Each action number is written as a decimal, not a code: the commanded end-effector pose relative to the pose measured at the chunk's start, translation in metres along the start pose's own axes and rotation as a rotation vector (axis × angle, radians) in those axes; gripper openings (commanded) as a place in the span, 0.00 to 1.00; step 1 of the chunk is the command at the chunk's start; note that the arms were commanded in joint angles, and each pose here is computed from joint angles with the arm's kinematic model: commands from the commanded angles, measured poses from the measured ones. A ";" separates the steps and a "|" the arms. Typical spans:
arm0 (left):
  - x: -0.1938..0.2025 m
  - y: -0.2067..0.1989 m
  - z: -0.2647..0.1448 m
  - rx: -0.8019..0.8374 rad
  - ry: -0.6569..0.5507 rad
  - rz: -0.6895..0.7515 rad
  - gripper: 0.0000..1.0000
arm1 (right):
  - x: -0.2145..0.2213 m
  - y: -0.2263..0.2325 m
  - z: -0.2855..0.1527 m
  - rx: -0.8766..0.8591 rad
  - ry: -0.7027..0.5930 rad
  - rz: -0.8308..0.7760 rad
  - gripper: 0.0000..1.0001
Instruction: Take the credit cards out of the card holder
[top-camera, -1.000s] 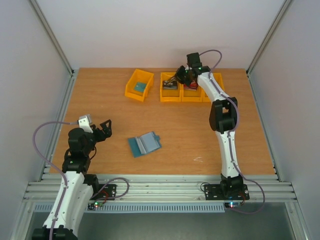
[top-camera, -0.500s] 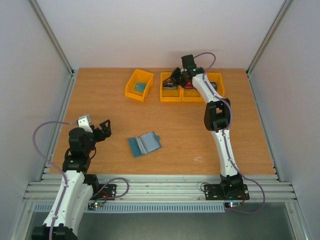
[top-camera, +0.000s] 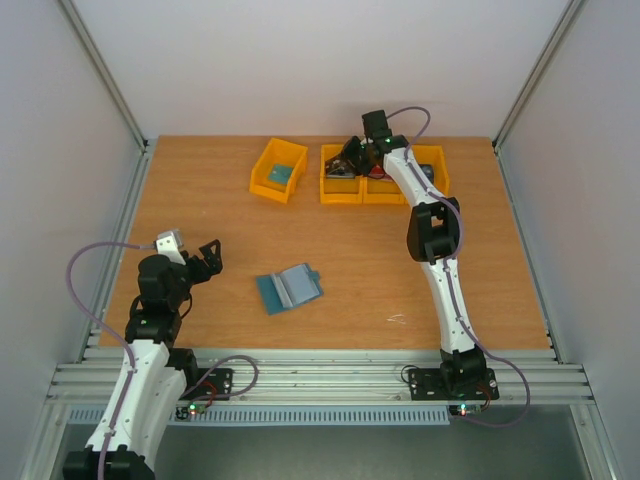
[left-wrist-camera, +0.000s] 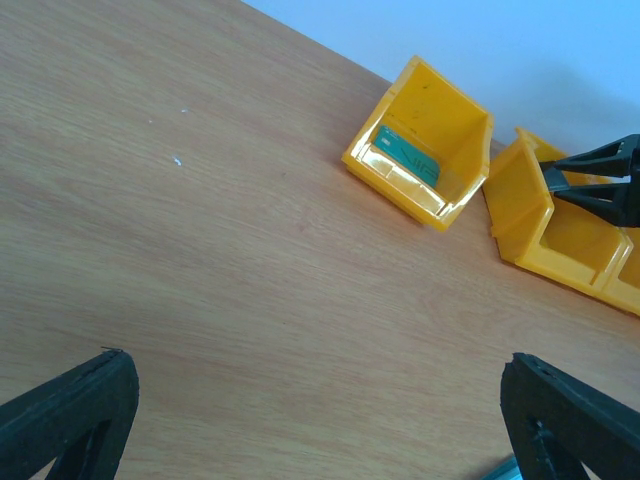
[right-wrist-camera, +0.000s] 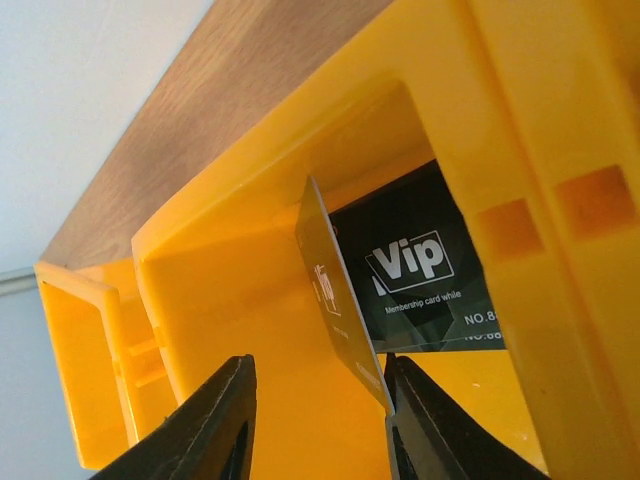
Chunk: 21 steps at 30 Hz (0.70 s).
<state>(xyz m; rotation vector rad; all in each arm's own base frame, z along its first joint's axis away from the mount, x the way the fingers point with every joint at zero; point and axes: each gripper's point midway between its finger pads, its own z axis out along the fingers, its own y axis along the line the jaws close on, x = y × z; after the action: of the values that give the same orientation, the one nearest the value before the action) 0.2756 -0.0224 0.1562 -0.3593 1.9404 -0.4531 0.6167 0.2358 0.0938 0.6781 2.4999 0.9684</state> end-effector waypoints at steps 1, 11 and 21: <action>-0.005 0.001 0.000 -0.001 -0.032 0.013 0.99 | -0.006 0.011 -0.010 0.007 -0.041 -0.021 0.38; -0.005 0.000 0.000 0.006 -0.031 0.016 0.99 | -0.023 0.033 -0.034 0.027 -0.159 -0.137 0.53; -0.005 -0.002 -0.001 0.016 -0.032 0.020 0.99 | -0.022 0.059 -0.067 0.039 -0.202 -0.295 0.54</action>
<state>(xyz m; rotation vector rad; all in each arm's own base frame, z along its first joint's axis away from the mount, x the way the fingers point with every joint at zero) 0.2755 -0.0226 0.1564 -0.3582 1.9398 -0.4536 0.6276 0.2199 0.1186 0.5410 2.4352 0.7450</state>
